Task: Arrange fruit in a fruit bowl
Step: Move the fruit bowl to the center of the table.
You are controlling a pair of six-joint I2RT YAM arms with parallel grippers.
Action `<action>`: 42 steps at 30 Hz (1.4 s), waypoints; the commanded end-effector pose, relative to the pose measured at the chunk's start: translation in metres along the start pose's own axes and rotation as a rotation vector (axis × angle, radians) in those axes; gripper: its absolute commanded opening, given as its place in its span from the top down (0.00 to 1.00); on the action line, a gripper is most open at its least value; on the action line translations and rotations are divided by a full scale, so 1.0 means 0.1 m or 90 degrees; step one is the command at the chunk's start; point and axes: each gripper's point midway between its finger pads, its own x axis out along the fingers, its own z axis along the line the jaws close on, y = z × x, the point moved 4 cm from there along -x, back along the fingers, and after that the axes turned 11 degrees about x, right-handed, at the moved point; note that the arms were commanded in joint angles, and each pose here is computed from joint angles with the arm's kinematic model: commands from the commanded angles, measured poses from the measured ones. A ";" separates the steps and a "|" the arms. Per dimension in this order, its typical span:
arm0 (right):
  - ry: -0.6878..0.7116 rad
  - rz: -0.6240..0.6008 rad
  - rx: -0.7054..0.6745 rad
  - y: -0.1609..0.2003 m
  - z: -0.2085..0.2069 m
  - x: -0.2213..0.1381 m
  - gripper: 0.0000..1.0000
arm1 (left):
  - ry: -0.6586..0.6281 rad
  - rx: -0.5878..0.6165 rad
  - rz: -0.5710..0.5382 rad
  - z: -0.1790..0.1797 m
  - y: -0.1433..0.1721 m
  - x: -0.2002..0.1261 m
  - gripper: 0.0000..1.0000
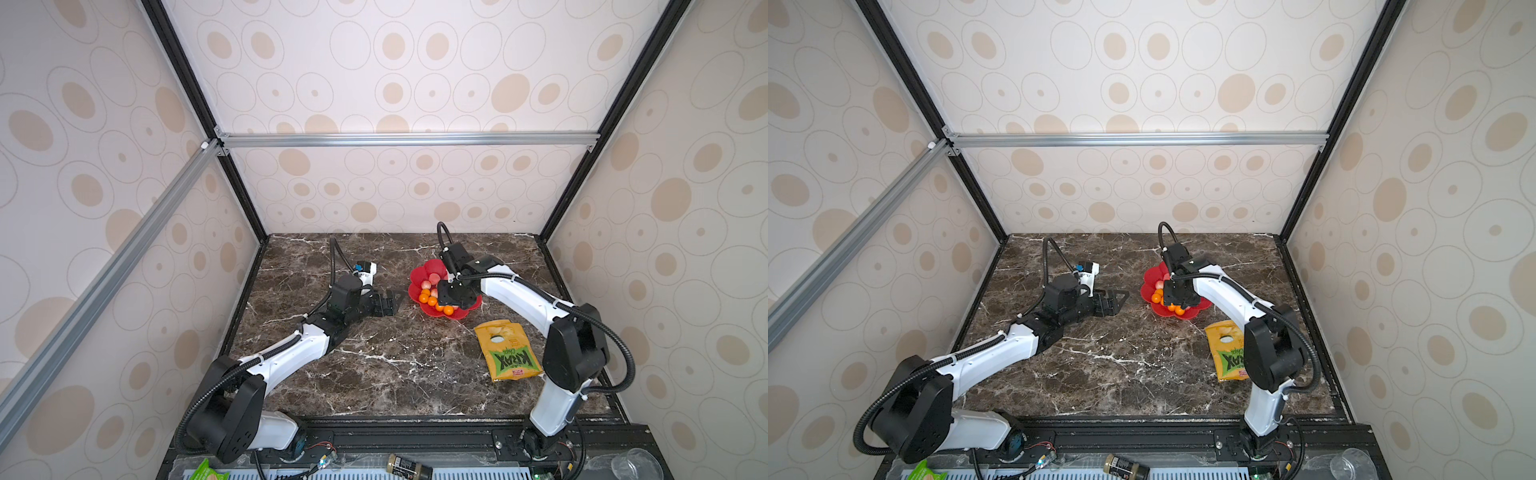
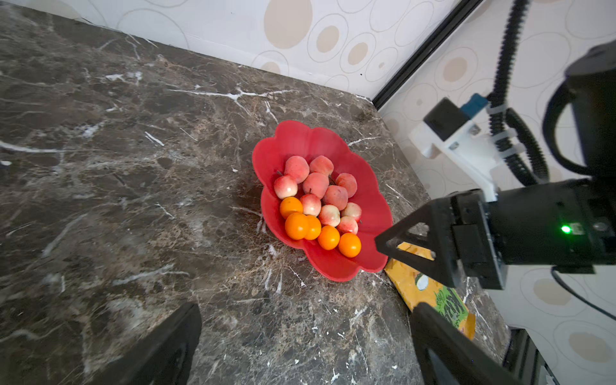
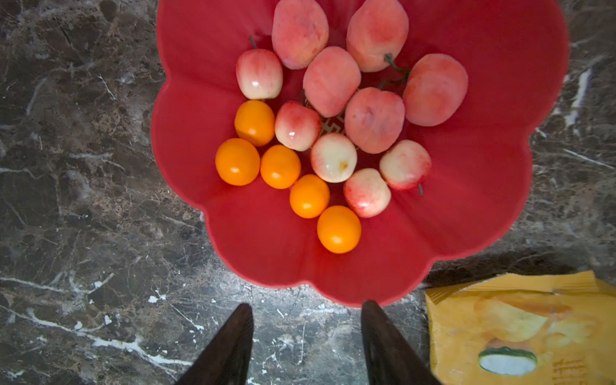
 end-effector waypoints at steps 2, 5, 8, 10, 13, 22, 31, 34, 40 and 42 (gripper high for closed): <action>0.020 -0.067 0.023 -0.10 -0.24 -0.04 0.45 | -0.022 0.022 -0.016 0.03 0.03 -0.09 0.01; 0.044 -0.066 0.069 -0.16 -0.49 0.02 0.46 | -0.021 0.020 -0.032 0.03 0.03 -0.13 0.02; 0.067 -0.059 0.114 -0.26 -0.72 0.13 0.48 | -0.011 0.015 -0.037 0.01 0.04 -0.12 0.02; 0.082 -0.048 0.128 -0.34 -0.82 0.20 0.50 | -0.006 0.012 -0.039 0.01 0.03 -0.12 0.02; 0.097 -0.038 0.142 -0.49 -0.94 0.28 0.51 | 0.006 0.010 -0.041 -0.02 0.02 -0.11 0.02; 0.081 -0.006 0.136 -0.70 -0.97 0.50 0.55 | 0.059 0.004 -0.057 -0.11 -0.02 -0.13 0.02; 0.091 0.026 0.111 -0.74 -0.97 0.71 0.59 | 0.128 -0.016 -0.065 -0.19 -0.04 0.02 0.02; 0.092 0.029 0.101 -0.75 -0.97 0.75 0.61 | 0.128 -0.022 -0.057 -0.18 -0.06 0.11 0.02; 0.090 0.043 0.079 -0.73 -0.97 0.82 0.67 | 0.072 -0.022 -0.040 -0.06 -0.09 0.24 0.02; 0.085 0.047 0.073 -0.73 -0.96 0.83 0.68 | 0.040 -0.027 -0.024 0.01 -0.07 0.28 0.02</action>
